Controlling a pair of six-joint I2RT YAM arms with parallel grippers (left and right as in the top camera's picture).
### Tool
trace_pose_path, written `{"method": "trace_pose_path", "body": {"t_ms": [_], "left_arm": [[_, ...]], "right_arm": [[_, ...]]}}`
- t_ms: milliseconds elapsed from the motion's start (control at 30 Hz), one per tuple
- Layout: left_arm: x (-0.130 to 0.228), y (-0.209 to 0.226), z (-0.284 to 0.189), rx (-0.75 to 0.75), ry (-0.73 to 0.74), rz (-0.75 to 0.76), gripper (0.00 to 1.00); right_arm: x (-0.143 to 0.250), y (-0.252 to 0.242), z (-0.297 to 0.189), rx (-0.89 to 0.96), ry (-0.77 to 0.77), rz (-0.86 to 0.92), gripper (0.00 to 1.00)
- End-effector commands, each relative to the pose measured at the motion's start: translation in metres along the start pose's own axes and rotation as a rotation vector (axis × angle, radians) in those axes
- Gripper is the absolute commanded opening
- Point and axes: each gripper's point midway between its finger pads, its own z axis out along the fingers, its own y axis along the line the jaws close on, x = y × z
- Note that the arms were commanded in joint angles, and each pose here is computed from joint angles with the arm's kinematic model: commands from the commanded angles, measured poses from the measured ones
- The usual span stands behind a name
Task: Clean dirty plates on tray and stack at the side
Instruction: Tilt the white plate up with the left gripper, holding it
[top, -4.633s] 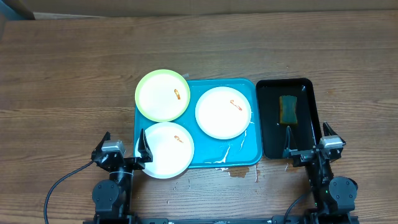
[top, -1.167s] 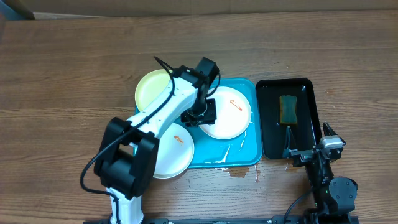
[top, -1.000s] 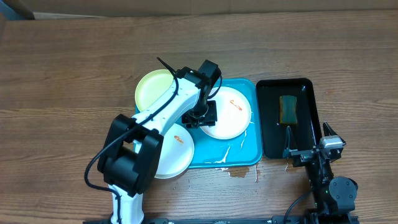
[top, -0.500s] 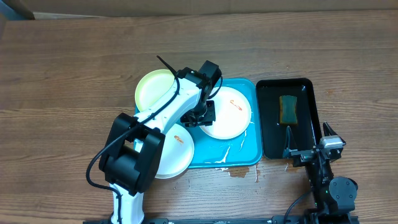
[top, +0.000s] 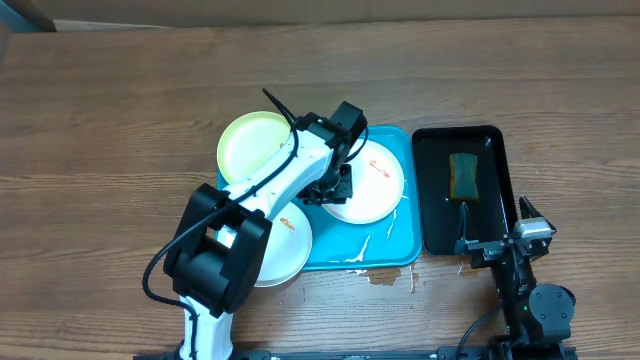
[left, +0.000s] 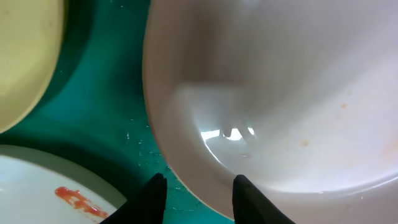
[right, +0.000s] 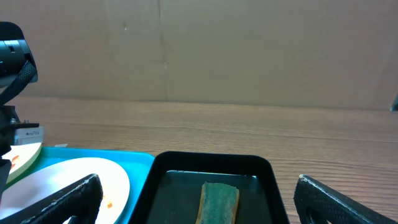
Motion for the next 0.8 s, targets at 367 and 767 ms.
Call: {"method": "trace_pose_path", "body": {"t_ms": [367,767], "left_arm": [[0.000,0.009,0.014,-0.063,-0.018,-0.021,0.32],[-0.005,0.011,0.026,-0.054,-0.048,-0.012,0.22]], "right_arm": [[0.002,-0.001,0.000,0.008,-0.005,-0.005,1.00],[0.002,-0.001,0.000,0.008,-0.004,-0.005,1.00]]}}
